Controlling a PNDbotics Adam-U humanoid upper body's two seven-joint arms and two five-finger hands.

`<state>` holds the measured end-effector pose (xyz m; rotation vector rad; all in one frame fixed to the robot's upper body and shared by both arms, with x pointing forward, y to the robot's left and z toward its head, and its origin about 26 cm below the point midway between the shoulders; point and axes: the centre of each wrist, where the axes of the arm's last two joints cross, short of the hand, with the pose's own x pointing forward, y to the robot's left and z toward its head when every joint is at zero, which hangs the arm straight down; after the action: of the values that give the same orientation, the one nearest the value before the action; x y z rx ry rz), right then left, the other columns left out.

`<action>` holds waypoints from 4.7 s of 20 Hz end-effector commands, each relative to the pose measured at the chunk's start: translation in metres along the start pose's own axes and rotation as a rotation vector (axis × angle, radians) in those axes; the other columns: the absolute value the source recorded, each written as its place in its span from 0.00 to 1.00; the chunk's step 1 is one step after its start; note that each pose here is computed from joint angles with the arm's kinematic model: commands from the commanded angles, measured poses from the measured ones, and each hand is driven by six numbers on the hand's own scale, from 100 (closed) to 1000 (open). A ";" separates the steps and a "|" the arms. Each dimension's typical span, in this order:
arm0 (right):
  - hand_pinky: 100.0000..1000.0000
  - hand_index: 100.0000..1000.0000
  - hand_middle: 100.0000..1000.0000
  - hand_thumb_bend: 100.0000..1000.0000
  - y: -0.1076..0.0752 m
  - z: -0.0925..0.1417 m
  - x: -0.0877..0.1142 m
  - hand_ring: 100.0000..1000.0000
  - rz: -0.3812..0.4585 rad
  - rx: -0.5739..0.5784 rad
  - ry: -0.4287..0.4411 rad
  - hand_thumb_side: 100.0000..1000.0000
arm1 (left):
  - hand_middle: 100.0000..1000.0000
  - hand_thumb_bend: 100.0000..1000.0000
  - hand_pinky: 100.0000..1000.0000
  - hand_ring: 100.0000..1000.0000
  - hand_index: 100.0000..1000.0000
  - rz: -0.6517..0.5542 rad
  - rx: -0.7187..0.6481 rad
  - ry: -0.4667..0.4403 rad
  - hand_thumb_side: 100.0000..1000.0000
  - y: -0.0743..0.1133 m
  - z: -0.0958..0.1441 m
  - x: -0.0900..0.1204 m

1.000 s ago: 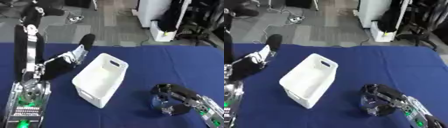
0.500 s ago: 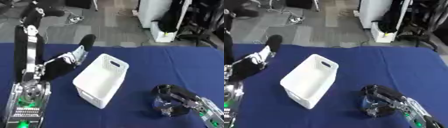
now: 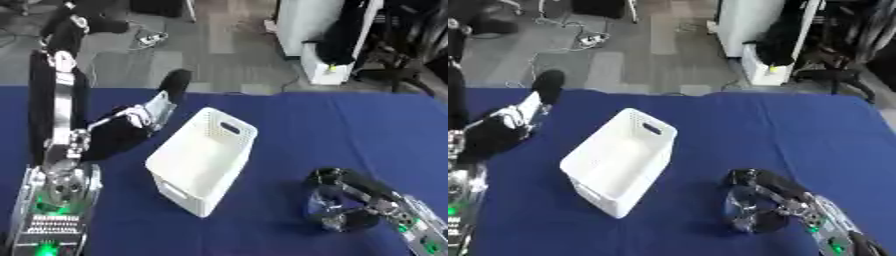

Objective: Pick up objects on the table and place them in the box.

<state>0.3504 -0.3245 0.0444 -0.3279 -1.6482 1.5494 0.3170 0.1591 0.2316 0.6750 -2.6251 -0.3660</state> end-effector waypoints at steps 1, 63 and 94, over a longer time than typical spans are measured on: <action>0.56 0.76 0.67 0.54 -0.013 0.008 -0.002 0.67 0.035 0.046 0.002 0.53 | 0.77 0.47 0.85 0.64 0.85 0.006 0.013 -0.030 0.55 0.001 -0.006 0.006; 0.00 0.00 0.00 0.00 -0.130 -0.052 0.064 0.00 -0.165 -0.501 -0.396 0.13 | 0.77 0.47 0.85 0.65 0.85 0.035 0.004 -0.044 0.55 -0.003 -0.005 0.011; 0.00 0.00 0.00 0.00 -0.140 -0.096 0.082 0.00 -0.093 -0.369 -0.496 0.15 | 0.77 0.48 0.85 0.65 0.85 0.107 0.011 -0.092 0.55 -0.009 -0.012 0.026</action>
<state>0.4143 -0.2296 0.1818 -0.0392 -2.2901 1.2800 0.3096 0.1403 0.2384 0.5561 -2.6947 -0.3749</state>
